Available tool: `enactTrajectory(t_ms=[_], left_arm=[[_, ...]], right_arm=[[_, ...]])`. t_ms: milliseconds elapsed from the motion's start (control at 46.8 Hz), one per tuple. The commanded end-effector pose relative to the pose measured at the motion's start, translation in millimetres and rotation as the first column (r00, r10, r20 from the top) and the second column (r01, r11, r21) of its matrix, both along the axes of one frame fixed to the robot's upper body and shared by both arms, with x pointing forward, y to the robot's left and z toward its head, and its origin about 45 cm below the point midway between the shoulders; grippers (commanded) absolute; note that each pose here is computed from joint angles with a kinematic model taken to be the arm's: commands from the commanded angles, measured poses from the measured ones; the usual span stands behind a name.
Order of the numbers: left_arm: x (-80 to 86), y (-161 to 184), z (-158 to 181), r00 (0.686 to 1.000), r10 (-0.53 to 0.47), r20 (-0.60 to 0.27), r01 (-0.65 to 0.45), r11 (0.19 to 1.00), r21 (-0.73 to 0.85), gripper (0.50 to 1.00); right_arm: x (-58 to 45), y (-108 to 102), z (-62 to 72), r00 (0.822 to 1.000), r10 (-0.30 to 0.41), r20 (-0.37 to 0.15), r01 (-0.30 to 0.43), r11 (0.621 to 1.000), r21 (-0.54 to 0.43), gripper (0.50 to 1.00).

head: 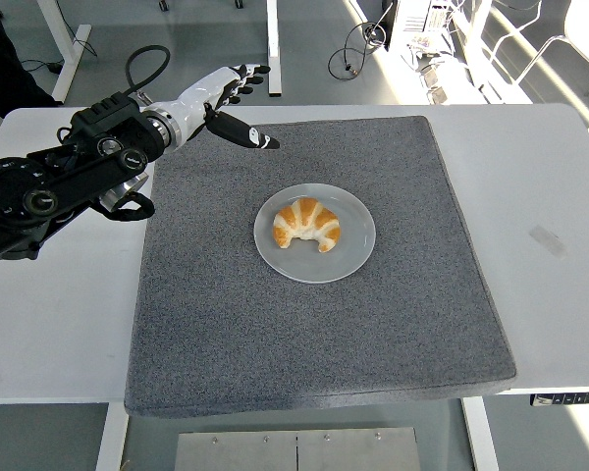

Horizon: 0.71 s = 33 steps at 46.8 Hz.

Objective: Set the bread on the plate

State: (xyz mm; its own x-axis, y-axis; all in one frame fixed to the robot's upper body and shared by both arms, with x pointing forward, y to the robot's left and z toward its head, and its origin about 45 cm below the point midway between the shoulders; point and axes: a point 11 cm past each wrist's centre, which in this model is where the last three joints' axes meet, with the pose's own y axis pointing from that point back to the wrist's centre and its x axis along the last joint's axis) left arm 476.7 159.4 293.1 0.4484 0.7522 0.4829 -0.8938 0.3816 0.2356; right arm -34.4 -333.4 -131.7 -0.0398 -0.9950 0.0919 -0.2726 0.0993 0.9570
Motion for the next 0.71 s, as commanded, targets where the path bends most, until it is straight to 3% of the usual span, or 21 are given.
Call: enactTrajectory(t_ms=[0, 235, 684], left_arm=[[1.8, 18, -1, 0.998, 0.06, -0.005, -0.06, 0.995, -0.08, 0.961], [4.9, 65, -12, 0.976, 0.217, -0.009, -0.208, 0.923, -0.324, 0.942], [17.1, 81, -24, 0.939, 0.334, -0.086, -0.32, 0.753, -0.575, 0.942]], right_arm=[[0.3, 0, 0.0, 1.0, 0.0, 0.0, 0.0, 1.0, 0.0, 1.0], [0.3, 0, 0.0, 1.0, 0.0, 0.0, 0.0, 1.0, 0.0, 1.0], [0.3, 0, 0.0, 1.0, 0.0, 0.0, 0.0, 1.0, 0.0, 1.0]])
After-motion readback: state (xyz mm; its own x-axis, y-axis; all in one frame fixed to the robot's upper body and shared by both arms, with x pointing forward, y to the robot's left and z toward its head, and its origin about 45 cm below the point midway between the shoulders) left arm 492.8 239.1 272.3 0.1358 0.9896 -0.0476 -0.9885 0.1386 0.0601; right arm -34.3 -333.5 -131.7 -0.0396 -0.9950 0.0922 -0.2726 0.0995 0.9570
